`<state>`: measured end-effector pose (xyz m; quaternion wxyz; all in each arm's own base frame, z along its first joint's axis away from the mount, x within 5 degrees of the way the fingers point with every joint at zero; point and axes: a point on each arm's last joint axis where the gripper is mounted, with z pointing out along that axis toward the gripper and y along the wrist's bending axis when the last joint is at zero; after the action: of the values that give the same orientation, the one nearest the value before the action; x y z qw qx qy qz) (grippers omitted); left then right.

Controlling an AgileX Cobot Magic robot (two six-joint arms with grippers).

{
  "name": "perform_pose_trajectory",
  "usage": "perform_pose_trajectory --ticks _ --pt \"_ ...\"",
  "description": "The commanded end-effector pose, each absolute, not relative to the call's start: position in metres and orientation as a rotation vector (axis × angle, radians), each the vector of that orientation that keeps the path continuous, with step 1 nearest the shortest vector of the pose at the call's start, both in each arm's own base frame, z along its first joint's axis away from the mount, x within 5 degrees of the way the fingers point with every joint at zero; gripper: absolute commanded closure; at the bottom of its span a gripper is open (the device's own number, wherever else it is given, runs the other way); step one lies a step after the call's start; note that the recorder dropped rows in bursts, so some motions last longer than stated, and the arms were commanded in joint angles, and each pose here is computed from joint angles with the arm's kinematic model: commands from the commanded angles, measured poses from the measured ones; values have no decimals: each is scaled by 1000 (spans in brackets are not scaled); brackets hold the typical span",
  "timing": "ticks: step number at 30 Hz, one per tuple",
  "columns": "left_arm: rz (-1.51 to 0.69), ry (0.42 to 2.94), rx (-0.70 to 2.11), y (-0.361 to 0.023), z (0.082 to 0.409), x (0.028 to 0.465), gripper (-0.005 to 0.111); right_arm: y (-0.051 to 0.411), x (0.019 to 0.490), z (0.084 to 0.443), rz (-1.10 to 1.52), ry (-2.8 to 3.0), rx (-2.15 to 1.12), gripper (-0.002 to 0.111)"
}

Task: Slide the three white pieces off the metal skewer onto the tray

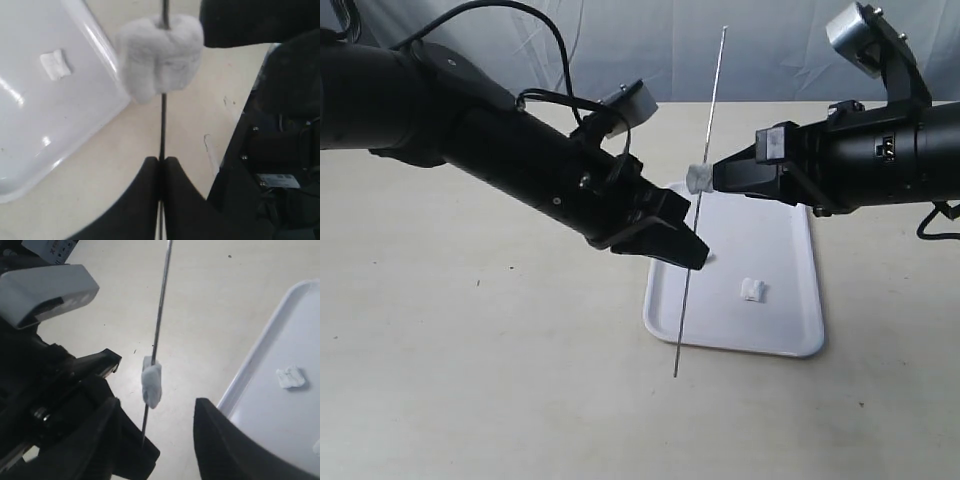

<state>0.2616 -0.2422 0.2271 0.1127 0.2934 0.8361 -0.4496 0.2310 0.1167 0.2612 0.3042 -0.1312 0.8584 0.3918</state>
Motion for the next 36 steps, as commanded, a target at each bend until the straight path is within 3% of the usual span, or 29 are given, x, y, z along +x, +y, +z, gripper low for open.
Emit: perform_pose_trajectory --ticks 1,5,12,23,36 --pt "-1390 2408 852 -245 233 262 107 115 231 264 1033 2256 -339 64" --pt "-1418 2402 858 -245 234 260 107 115 232 264 1035 2255 -336 65" --pt "-1438 2403 873 -245 235 259 107 116 232 265 1051 2249 -323 88" --pt "-1507 2441 881 -253 220 257 107 118 231 267 1087 2232 -327 87" --pt "-1515 2398 903 -256 225 260 107 116 232 266 1054 2234 -322 87"
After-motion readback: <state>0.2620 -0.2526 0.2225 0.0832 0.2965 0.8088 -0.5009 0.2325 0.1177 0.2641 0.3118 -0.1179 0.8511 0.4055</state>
